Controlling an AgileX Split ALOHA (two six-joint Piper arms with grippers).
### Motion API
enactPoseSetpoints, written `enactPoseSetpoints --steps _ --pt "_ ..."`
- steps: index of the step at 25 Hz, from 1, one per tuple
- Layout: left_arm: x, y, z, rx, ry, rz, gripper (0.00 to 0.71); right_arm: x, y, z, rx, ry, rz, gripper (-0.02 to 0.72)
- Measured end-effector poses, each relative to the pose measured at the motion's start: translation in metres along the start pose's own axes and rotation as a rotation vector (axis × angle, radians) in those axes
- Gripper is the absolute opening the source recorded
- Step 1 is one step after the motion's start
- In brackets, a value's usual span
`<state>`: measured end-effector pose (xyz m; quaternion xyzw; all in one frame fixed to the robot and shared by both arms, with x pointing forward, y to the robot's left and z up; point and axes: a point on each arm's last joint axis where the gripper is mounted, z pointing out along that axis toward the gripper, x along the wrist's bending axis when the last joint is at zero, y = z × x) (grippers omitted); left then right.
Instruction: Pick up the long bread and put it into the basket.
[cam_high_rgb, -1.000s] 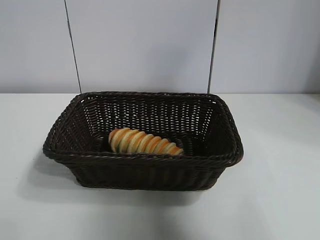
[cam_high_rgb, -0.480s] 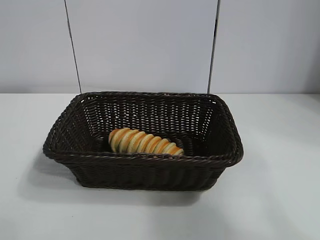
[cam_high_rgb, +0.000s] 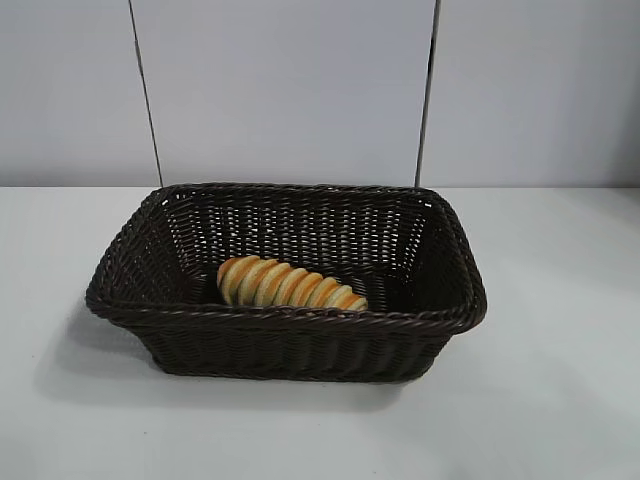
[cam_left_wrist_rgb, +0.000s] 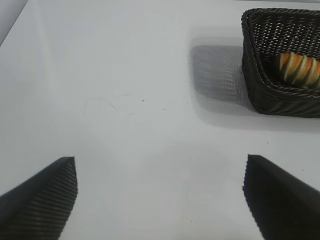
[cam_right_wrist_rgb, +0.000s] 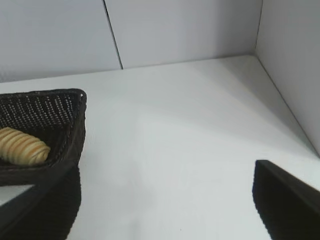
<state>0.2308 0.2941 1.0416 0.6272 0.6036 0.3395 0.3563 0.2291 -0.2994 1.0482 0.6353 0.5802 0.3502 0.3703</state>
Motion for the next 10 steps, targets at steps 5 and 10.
enactPoseSetpoints --steps 5,10 --pt "0.0 0.0 0.0 0.0 0.0 0.0 0.647 0.0013 -0.0052 0.0074 0.023 0.014 0.007 0.64" --pt "0.0 0.0 0.0 0.0 0.0 0.0 0.647 0.0013 -0.0048 0.0075 0.019 0.014 0.007 0.639"
